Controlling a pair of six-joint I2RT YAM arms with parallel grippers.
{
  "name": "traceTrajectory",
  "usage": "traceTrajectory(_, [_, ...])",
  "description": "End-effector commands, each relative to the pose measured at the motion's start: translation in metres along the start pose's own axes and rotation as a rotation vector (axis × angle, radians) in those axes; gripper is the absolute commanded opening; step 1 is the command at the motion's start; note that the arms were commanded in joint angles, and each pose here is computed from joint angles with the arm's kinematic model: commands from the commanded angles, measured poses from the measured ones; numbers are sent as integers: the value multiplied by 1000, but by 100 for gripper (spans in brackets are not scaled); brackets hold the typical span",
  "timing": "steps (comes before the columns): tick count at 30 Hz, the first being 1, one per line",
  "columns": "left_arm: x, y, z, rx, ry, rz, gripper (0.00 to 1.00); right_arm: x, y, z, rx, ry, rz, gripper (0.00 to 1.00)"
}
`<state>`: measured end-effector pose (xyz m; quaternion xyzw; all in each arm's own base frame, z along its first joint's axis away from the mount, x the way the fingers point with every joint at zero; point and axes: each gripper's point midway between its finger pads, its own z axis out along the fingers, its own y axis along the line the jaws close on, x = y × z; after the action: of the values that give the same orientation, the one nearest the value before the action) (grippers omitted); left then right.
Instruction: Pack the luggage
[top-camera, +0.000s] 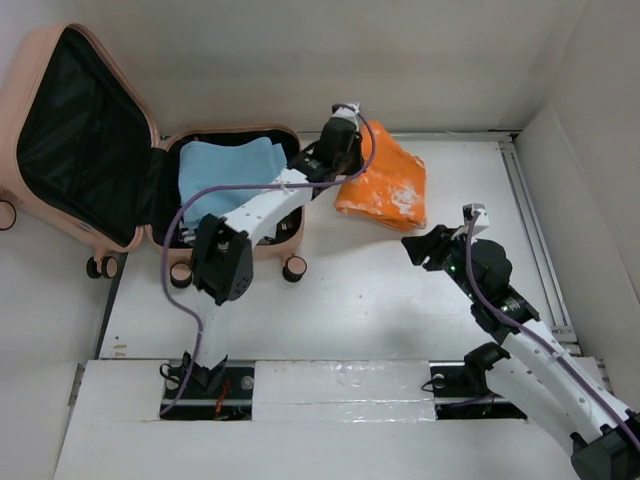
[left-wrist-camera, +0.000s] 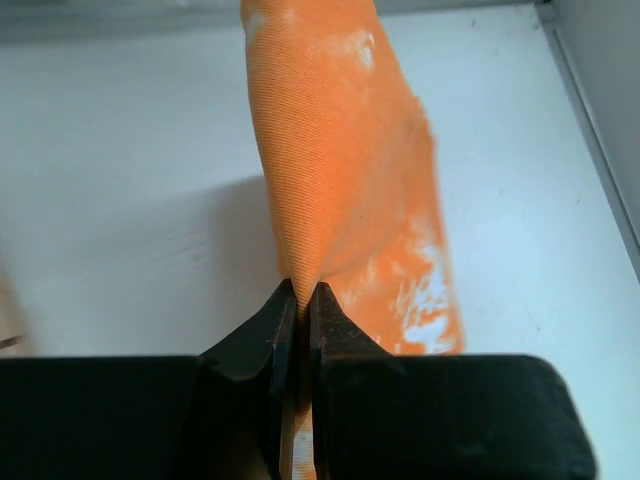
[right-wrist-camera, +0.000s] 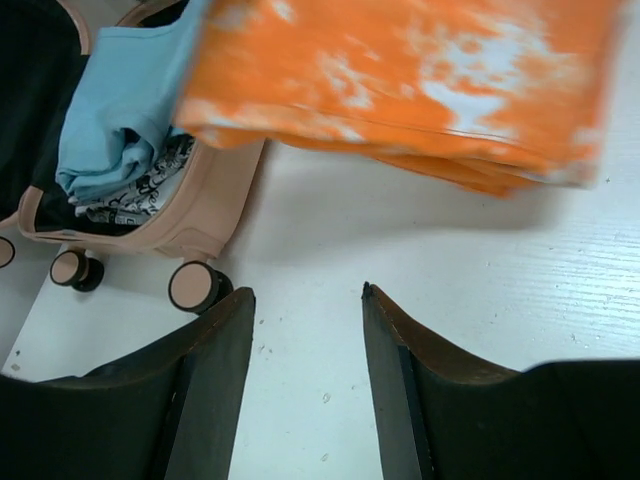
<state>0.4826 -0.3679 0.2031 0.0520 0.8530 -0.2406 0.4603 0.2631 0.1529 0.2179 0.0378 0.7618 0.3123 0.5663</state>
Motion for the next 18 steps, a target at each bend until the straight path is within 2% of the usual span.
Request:
traceTrajectory(1, [-139,7,-125,-84,-295,136,0,-20,20,0,-69,-59,-34,53])
traceTrajectory(2, [-160,38,-148,-154,-346,108,0,-17,20,2,-72,-45,-34,53])
traceTrajectory(3, [-155,40,-145,-158,-335,101,0,-19,21,2,-77,-53,-44,53])
traceTrajectory(4, [-179,74,-170,-205,-388,56,0,-22,26,1,-95,-54,-44,53])
traceTrajectory(5, [-186,115,-182,-242,-403,-10,0,-19,26,2,-98,-40,-45,53])
traceTrajectory(6, [-177,120,-176,-251,-379,-10,0,-17,24,4,-93,-32,-45,53])
traceTrajectory(8, [-179,175,-189,-267,-376,-117,0,-19,30,3,-116,-30,-55,53])
traceTrajectory(10, [-138,230,-177,-338,-297,-199,0,-19,30,3,-116,-30,-55,53])
traceTrajectory(11, [-132,270,-191,-398,-311,-274,0,-19,33,3,-130,-34,-56,53])
traceTrajectory(12, [-122,291,-192,-422,-306,-318,0,-15,32,3,-133,-22,-56,53])
traceTrajectory(14, [-79,352,-197,-518,-244,-431,0,-15,32,3,-133,-22,-56,53])
traceTrajectory(18, [-36,407,-205,-617,-162,-565,0,-9,32,3,-140,-8,-66,53])
